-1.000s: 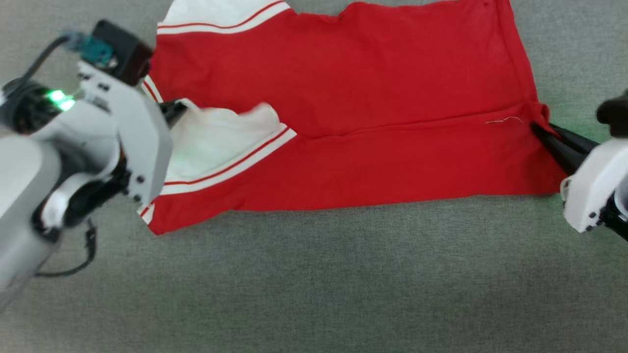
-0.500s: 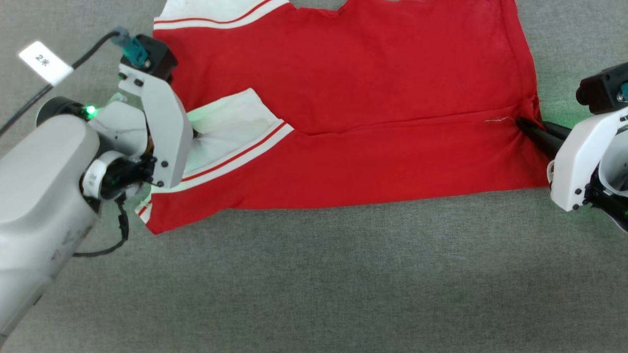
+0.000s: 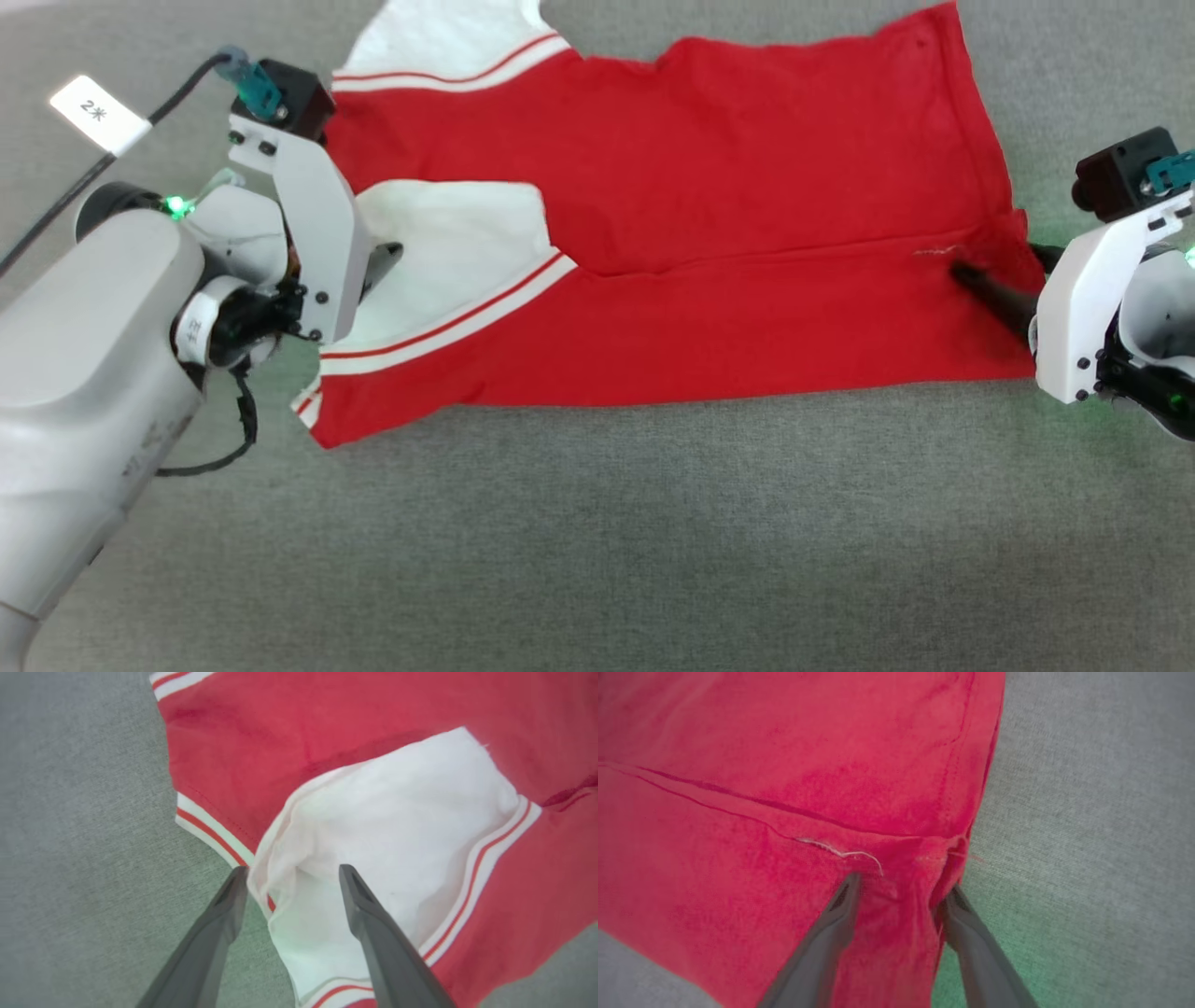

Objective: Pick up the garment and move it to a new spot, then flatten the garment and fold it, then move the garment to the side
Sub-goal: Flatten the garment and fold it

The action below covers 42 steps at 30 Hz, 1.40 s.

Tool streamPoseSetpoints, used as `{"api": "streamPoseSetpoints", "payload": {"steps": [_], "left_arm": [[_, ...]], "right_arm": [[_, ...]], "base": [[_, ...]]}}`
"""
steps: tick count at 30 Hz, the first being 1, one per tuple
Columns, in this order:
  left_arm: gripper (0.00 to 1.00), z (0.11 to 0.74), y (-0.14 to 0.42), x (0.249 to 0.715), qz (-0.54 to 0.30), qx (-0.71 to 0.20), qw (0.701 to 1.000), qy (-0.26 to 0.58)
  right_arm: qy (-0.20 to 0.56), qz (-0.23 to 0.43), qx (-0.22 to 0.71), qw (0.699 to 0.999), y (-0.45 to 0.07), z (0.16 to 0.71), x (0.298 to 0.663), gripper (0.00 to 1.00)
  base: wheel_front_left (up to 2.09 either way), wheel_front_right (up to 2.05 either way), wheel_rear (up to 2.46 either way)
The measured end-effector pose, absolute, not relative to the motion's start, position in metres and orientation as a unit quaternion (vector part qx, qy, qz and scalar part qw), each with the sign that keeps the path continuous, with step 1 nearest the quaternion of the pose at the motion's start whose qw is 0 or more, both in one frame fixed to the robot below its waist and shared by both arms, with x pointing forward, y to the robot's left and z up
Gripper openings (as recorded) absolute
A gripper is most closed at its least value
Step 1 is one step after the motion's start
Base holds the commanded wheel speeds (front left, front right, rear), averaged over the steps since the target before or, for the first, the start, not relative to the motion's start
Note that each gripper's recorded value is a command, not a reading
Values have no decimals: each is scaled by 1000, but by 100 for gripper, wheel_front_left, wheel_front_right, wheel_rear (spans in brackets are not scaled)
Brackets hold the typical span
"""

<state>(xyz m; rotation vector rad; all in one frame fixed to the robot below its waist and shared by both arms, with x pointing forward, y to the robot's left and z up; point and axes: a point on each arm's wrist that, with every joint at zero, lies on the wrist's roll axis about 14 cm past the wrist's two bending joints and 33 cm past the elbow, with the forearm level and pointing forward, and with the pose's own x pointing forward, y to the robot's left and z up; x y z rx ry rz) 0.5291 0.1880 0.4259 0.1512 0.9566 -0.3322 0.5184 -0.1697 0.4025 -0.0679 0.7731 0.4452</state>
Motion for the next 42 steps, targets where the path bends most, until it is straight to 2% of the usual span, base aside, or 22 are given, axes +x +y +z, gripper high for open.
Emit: {"api": "streamPoseSetpoints", "payload": {"steps": [6, 15, 28, 42], "left_arm": [[100, 457, 193, 528, -150, 72, 893, 418], [100, 480, 196, 502, -147, 65, 901, 403], [100, 446, 195, 452, -140, 46, 854, 499], [100, 405, 205, 436, -112, 26, 820, 561]], "right_arm": [[343, 219, -31, 913, -164, 425, 521, 100], [213, 215, -28, 953, -165, 483, 529, 100], [89, 156, 19, 984, -200, 517, 491, 100], [73, 62, 60, 994, -237, 521, 440, 100]], "base": [[0, 0, 0], [0, 0, 0], [0, 0, 0], [0, 0, 0]]}}
